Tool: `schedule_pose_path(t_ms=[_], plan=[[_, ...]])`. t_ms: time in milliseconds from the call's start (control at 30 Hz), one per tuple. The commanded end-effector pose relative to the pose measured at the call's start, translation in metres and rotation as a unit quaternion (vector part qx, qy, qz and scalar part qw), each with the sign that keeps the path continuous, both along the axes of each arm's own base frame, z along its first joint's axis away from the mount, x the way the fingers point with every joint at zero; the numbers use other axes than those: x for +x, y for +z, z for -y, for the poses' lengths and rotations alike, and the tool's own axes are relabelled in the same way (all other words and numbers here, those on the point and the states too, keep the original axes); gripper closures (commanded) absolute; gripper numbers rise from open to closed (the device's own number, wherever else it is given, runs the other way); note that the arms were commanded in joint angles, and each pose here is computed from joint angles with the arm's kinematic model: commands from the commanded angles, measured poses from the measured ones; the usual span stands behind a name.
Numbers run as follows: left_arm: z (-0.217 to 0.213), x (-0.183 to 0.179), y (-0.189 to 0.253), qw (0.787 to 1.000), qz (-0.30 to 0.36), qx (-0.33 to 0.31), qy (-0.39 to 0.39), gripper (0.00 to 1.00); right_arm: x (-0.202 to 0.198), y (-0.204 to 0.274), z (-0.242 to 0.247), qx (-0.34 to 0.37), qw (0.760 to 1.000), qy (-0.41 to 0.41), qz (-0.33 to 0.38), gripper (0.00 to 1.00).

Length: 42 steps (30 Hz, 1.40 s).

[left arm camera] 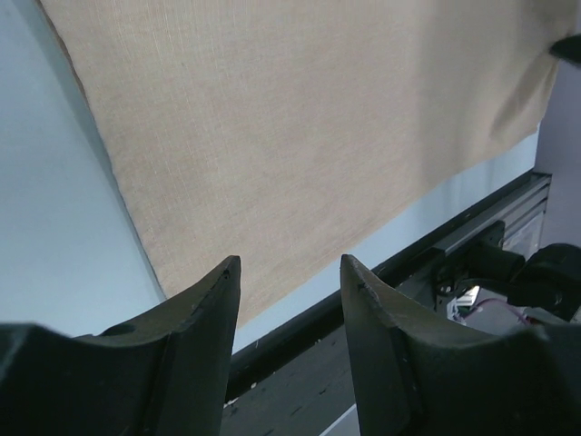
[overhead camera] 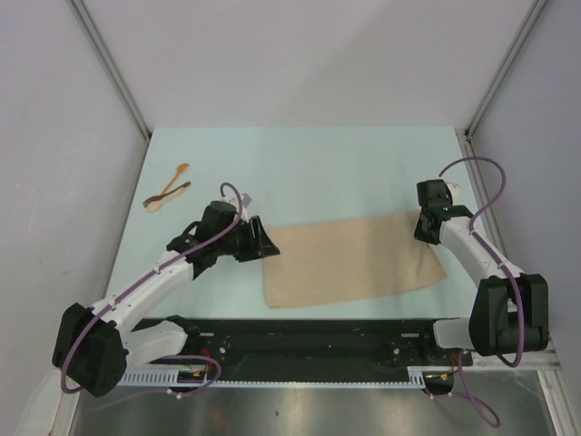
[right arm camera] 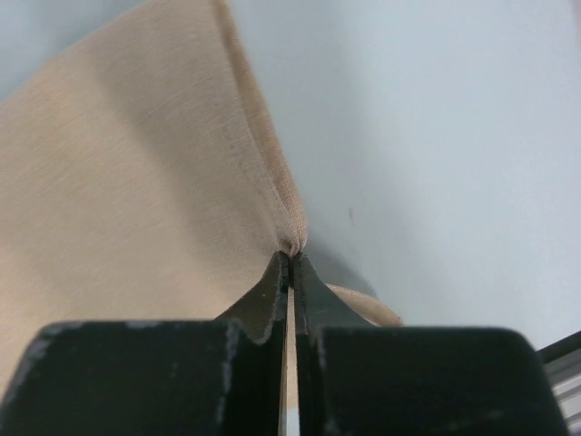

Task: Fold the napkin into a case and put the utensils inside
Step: Fold the rectangle-folded napkin at the center of the board.

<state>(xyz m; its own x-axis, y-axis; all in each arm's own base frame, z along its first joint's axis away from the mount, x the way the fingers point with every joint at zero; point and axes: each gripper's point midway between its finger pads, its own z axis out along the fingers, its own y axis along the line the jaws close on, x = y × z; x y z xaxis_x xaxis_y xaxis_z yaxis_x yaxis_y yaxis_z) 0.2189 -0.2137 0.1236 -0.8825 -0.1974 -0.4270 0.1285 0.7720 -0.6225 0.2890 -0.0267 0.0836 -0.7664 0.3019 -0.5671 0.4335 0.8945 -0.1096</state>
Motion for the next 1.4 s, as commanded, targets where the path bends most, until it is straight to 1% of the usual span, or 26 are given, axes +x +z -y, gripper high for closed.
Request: schedule_pose_path(t_ms=[0,33,100,133,200,233,267,333,367,400,467,600,633,733,900,1067,1233,1367], plan=[[-0.008,0.020,0.029,0.998,0.035,-0.046,0.038,0.48,0.007,0.030,-0.025,-0.036,0.998,0.047,0.016,1.00],[-0.013,0.020,0.029,0.998,0.039,-0.042,0.040,0.48,0.006,0.032,-0.049,-0.033,0.996,0.083,0.016,1.00],[-0.026,0.021,0.025,0.997,0.036,-0.040,0.052,0.47,0.005,0.036,-0.081,-0.009,0.994,0.113,0.012,1.00],[-0.030,0.019,0.026,0.997,0.041,-0.041,0.051,0.48,-0.001,0.036,-0.115,0.010,0.989,0.146,0.014,1.00],[-0.038,0.018,0.022,0.997,0.037,-0.044,0.057,0.47,-0.006,0.034,-0.156,0.045,0.982,0.184,0.009,1.00],[-0.040,0.017,0.022,0.997,0.039,-0.045,0.057,0.47,-0.009,0.035,-0.176,0.068,0.980,0.186,0.010,1.00],[-0.042,0.016,0.017,0.997,0.035,-0.043,0.059,0.47,-0.019,0.034,-0.205,0.082,0.972,0.222,0.006,1.00],[-0.043,0.014,0.014,0.997,0.032,-0.047,0.057,0.47,-0.020,0.033,-0.248,0.127,0.962,0.240,0.004,1.00],[-0.044,0.013,0.011,0.997,0.028,-0.046,0.058,0.47,-0.030,0.029,-0.272,0.140,0.954,0.266,-0.002,1.00],[-0.044,0.013,0.010,0.997,0.026,-0.048,0.057,0.47,-0.028,0.031,-0.290,0.158,0.950,0.270,0.006,1.00],[-0.044,0.010,0.006,0.997,0.020,-0.048,0.056,0.48,-0.038,0.022,-0.329,0.181,0.939,0.294,-0.005,1.00],[-0.049,0.010,0.004,0.997,0.022,-0.046,0.062,0.47,-0.042,0.013,-0.386,0.220,0.921,0.320,-0.006,1.00],[-0.052,0.009,0.002,0.997,0.019,-0.042,0.066,0.48,-0.043,0.009,-0.398,0.232,0.915,0.329,-0.016,1.00],[-0.063,0.012,-0.001,0.996,0.020,-0.026,0.087,0.47,-0.046,0.003,-0.416,0.251,0.906,0.340,-0.026,1.00],[-0.074,0.014,-0.016,0.993,0.001,-0.007,0.116,0.47,-0.050,0.003,-0.424,0.266,0.900,0.345,-0.032,1.00],[-0.070,0.013,-0.022,0.993,-0.001,-0.024,0.118,0.48,-0.051,-0.002,-0.432,0.284,0.896,0.340,-0.037,1.00],[-0.071,0.012,-0.025,0.993,-0.005,-0.017,0.117,0.48,-0.055,-0.008,-0.444,0.309,0.889,0.334,-0.052,1.00],[-0.071,0.012,-0.022,0.993,-0.001,-0.019,0.115,0.48,-0.053,-0.014,-0.444,0.312,0.891,0.323,-0.058,1.00]])
